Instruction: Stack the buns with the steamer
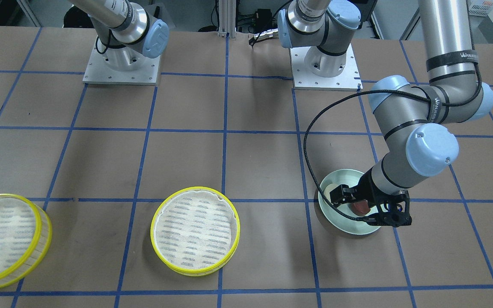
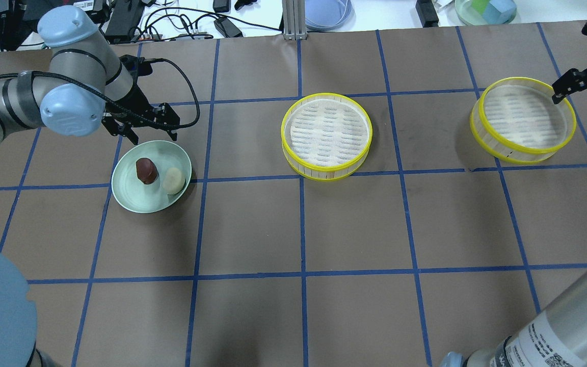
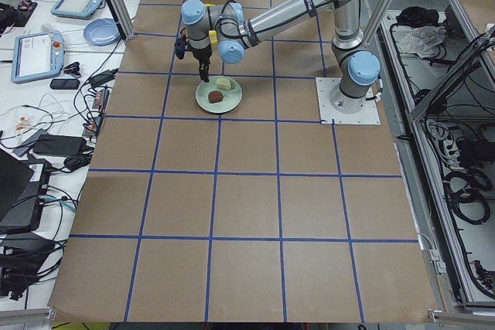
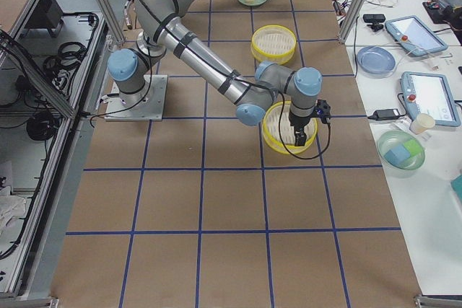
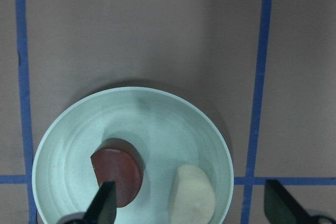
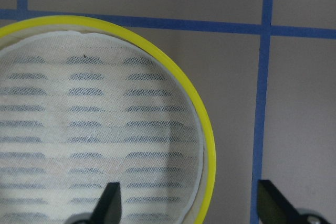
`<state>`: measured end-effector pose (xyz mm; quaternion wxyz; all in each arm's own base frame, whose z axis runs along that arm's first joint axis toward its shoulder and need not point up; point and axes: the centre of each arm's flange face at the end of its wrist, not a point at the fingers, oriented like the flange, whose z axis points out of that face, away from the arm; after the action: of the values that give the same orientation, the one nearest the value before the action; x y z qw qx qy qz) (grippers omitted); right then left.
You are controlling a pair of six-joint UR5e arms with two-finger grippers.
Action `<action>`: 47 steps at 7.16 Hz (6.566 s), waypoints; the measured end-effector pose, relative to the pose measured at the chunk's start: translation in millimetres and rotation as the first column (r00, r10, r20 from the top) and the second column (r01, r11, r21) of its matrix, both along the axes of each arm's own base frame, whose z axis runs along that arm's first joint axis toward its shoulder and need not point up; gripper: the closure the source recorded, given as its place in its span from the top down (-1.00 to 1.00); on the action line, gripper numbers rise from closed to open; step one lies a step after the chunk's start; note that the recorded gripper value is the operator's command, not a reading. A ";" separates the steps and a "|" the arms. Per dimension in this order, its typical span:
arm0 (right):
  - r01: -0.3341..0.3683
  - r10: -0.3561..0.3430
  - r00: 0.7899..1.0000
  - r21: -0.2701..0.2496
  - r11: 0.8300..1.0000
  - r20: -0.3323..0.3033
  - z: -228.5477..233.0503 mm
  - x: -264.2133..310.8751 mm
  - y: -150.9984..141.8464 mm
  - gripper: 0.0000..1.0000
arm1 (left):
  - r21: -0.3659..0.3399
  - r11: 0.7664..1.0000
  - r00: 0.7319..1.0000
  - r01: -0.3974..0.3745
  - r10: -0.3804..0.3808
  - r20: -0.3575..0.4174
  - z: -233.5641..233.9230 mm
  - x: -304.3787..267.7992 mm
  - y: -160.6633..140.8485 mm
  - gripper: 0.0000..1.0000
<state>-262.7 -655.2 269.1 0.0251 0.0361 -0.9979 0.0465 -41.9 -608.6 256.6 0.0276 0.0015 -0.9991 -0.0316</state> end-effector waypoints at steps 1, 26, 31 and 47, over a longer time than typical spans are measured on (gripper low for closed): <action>-0.017 0.017 1.000 0.011 1.000 -0.002 -9.0 -4.6 0.0 0.04 | 0.035 0.999 1.000 0.017 -0.016 -0.007 -14.8 -1.0 5.7 0.74; 0.063 -0.063 0.998 -0.002 0.998 0.004 93.4 110.3 12.1 -1.00 | 0.135 0.988 0.996 -0.078 0.082 -0.028 -43.3 -5.3 13.5 0.04; 0.063 -0.063 0.998 -0.002 0.998 0.006 93.2 110.7 12.1 -1.00 | 0.162 0.983 0.996 -0.082 0.087 -0.021 -56.3 -4.7 13.8 -1.00; 0.063 -0.063 0.998 0.011 0.998 0.010 86.2 111.8 14.8 -1.00 | 0.025 0.929 0.828 -0.370 0.342 -0.445 -10.2 -244.8 -28.8 1.00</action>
<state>-150.9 -640.4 355.2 0.0215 0.0047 -0.9989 0.0403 -286.7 -637.3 246.4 0.2590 0.1796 -0.9490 0.0057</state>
